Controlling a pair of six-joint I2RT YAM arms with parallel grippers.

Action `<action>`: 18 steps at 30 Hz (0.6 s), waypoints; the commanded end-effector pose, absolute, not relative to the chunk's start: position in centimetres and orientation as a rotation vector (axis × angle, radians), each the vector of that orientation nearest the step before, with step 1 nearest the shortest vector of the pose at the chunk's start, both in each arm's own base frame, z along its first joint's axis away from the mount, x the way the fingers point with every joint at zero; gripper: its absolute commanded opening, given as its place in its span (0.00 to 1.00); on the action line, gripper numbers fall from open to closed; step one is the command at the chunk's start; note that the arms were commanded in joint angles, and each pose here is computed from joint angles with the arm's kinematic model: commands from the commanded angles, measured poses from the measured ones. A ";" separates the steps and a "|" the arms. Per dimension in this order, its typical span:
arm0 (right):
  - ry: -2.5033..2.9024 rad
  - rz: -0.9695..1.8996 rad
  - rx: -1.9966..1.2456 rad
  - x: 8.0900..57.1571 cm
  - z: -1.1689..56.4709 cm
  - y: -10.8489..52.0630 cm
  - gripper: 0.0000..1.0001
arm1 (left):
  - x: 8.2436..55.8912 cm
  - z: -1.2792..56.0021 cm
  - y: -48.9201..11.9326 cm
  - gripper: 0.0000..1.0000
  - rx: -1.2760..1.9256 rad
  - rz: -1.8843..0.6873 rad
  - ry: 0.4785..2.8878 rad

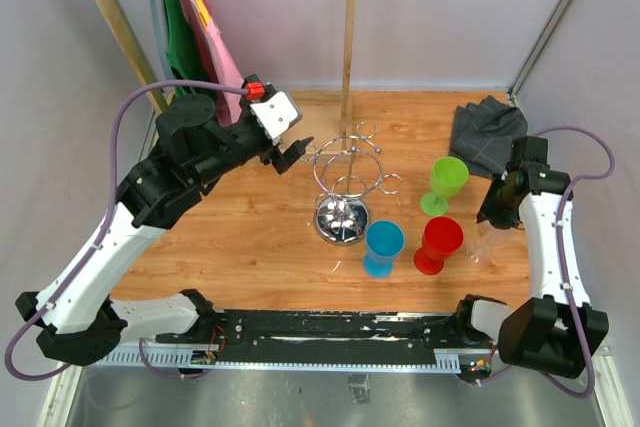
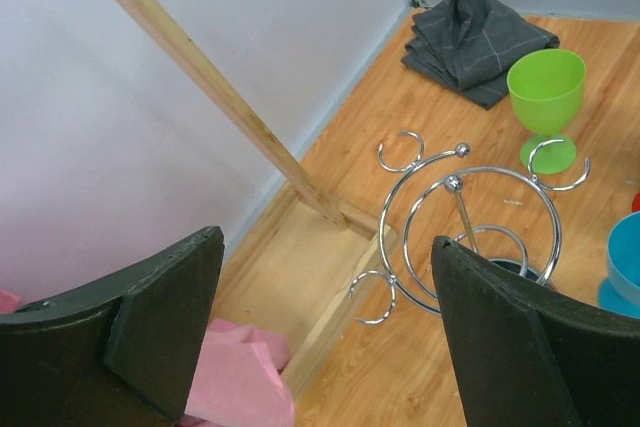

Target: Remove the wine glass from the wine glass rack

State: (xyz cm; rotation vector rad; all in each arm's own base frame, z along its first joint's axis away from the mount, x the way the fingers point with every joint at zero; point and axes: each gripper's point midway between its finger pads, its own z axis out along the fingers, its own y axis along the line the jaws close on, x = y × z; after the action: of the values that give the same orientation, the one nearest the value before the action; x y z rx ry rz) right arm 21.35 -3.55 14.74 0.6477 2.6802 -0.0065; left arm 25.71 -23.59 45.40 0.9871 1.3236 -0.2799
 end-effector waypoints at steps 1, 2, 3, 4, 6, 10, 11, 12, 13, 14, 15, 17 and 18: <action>2.647 -0.005 0.643 21.1 15.5 -3.2 0.31 | 25.3 45.8 -23.4 0.89 0.980 -0.284 1.305; 2.642 0.001 0.640 21.1 15.7 -3.2 0.34 | 25.3 45.8 -23.3 0.89 0.980 -0.284 1.305; 2.644 0.002 0.638 21.0 15.8 -3.1 0.38 | 25.3 45.7 -23.3 0.90 0.981 -0.284 1.307; 2.643 0.003 0.635 21.0 16.0 -3.1 0.41 | 25.2 45.7 -23.2 0.90 0.982 -0.283 1.306; 2.640 0.002 0.631 21.0 16.4 -3.1 0.46 | 25.1 45.7 -23.2 0.89 0.983 -0.283 1.304; 2.628 0.009 0.624 20.6 17.3 -3.0 0.53 | 25.0 45.7 -23.1 0.89 0.982 -0.286 1.305; 2.621 0.014 0.622 20.6 17.8 -2.9 0.56 | 24.9 45.7 -23.0 0.90 0.981 -0.285 1.304; 2.614 0.020 0.619 20.4 18.4 -2.8 0.58 | 24.9 45.8 -23.0 0.90 0.980 -0.286 1.304; 2.602 0.026 0.614 20.4 19.1 -2.7 0.61 | 24.9 45.8 -23.0 0.89 0.979 -0.289 1.305; 2.590 0.033 0.610 20.3 19.7 -2.6 0.64 | 24.8 45.8 -23.0 0.90 0.975 -0.291 1.306; 2.580 0.044 0.603 20.2 20.5 -2.5 0.65 | 24.8 45.9 -23.0 0.90 0.971 -0.295 1.308; 2.553 0.074 0.589 20.0 22.2 -2.0 0.68 | 24.8 46.0 -23.0 0.90 0.957 -0.312 1.320; 2.537 0.088 0.584 19.8 23.1 -1.8 0.69 | 24.7 46.2 -23.0 0.91 0.943 -0.322 1.326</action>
State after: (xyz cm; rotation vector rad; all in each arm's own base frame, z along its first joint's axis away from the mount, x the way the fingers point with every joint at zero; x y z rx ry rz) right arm 20.99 -3.00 19.75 0.6273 2.5768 0.0336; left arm 25.30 -23.23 45.21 0.9844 1.3263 -0.2839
